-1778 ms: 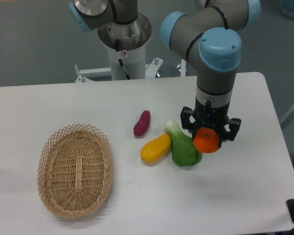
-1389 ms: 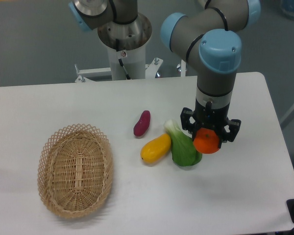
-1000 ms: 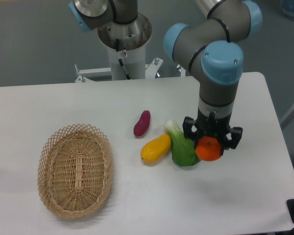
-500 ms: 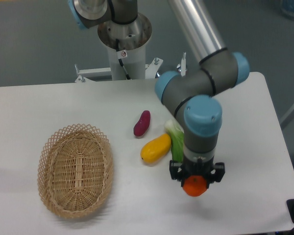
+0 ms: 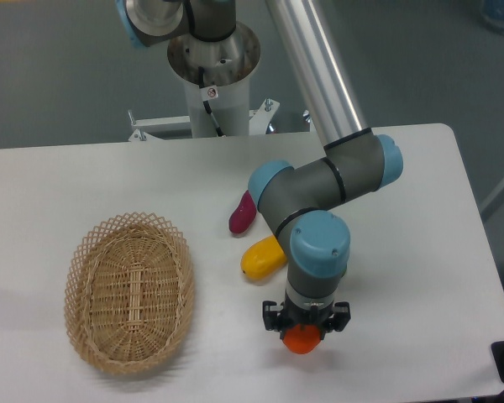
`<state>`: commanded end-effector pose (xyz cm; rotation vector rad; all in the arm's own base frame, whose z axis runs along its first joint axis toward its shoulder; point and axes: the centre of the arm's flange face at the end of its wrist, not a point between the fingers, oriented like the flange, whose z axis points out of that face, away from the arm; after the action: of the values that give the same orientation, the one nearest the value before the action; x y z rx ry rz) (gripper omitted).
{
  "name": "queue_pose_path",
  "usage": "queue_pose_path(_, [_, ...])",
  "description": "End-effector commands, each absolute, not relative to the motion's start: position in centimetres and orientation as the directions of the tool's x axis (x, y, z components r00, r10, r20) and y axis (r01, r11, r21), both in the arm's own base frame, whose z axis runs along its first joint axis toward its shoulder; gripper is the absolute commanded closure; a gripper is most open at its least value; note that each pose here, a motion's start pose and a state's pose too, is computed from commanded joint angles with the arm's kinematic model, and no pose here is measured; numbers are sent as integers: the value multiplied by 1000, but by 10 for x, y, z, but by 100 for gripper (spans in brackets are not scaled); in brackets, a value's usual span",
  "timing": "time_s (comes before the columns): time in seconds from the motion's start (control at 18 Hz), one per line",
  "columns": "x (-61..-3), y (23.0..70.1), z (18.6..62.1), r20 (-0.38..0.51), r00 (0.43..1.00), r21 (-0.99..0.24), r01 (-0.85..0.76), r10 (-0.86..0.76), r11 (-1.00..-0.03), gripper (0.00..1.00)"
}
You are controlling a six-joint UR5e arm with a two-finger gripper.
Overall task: Place the orange on the table
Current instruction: 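Lower the orange onto the table and open the gripper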
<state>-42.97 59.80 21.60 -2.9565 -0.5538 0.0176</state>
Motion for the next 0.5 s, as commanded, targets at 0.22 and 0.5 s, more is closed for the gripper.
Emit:
queue_pose_path(0.22, [-426, 598, 209, 19, 933, -121, 358, 358, -926, 42])
queue_pose_path(0.5, [-425, 598, 205, 22, 933, -115, 358, 358, -926, 42])
